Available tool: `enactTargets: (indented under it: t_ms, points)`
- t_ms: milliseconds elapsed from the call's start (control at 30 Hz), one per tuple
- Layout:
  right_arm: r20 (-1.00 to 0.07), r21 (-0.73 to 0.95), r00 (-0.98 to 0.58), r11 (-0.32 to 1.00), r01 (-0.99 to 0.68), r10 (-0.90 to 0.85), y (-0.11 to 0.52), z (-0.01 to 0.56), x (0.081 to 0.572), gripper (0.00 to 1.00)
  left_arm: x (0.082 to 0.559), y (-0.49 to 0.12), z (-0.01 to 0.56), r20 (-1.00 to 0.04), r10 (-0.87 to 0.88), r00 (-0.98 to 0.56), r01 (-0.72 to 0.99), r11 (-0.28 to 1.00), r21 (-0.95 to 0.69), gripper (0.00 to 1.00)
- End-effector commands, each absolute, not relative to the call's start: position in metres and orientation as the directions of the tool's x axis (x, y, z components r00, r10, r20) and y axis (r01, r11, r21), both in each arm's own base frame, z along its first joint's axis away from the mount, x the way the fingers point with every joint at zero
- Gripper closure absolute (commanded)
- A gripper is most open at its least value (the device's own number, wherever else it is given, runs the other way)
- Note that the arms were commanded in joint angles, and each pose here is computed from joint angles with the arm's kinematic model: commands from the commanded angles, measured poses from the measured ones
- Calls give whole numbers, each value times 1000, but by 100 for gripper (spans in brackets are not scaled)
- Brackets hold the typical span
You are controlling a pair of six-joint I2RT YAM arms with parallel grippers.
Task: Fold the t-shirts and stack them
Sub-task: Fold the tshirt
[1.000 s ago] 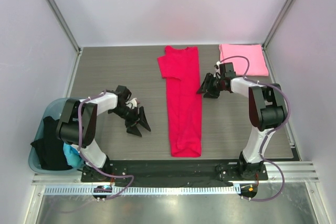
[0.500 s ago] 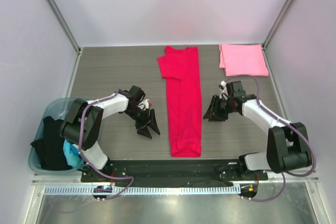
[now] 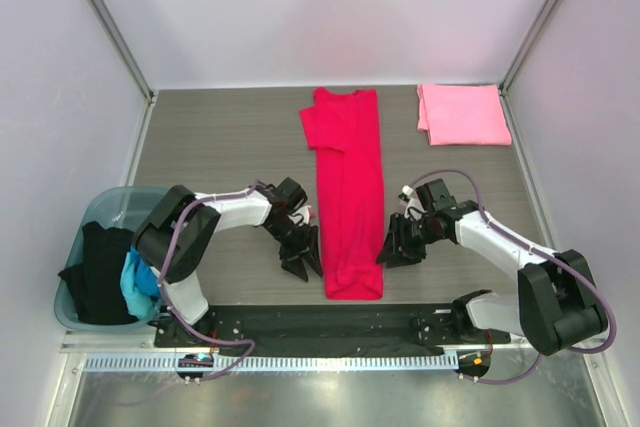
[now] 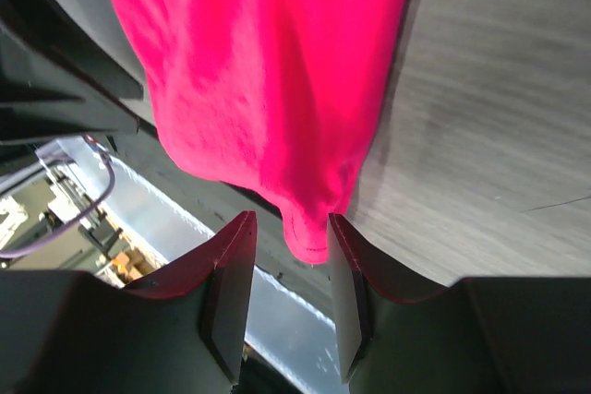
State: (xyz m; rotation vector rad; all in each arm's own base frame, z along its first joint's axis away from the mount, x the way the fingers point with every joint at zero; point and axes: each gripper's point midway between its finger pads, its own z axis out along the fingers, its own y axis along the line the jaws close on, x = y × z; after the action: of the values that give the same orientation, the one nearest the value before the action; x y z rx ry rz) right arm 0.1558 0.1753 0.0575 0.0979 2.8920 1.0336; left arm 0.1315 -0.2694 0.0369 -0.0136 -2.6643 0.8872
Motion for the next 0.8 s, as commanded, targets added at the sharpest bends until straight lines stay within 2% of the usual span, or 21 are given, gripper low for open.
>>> enactTargets:
  t_ms: [0,300,367,400,433,467,500,533,633,767]
  points:
    - [-26,654,-997,755,42,79,184,60,150,57,133,-286,42,304,130,-944,-92,780,-620,54]
    - [12,633,-999,772,48,52,190,43,134,56,119,-310,37,314,208,-926,-44,767,-640,52]
    - [15,628,-999,777,50,52,190,40,132,60,118,-316,37,309,224,-924,-34,759,-650,54]
    - [15,628,-998,777,51,54,190,38,131,63,114,-318,36,318,233,-919,-33,758,-652,56]
    - [10,630,-999,775,43,47,191,38,131,70,115,-319,36,316,232,-920,-35,755,-655,65]
    - [7,626,-999,779,38,43,190,37,130,86,114,-319,36,319,231,-919,-38,754,-656,70]
    - [4,624,-999,780,34,40,190,37,129,92,113,-318,36,318,230,-920,-38,756,-654,74]
    - [9,616,-999,787,35,37,188,37,127,96,112,-316,36,319,230,-919,-37,757,-652,84]
    - [-3,594,-999,804,25,33,182,38,125,99,109,-311,39,311,226,-923,-33,760,-650,100]
    - [19,534,-998,844,59,58,172,35,120,99,108,-296,40,316,199,-928,-49,775,-631,100]
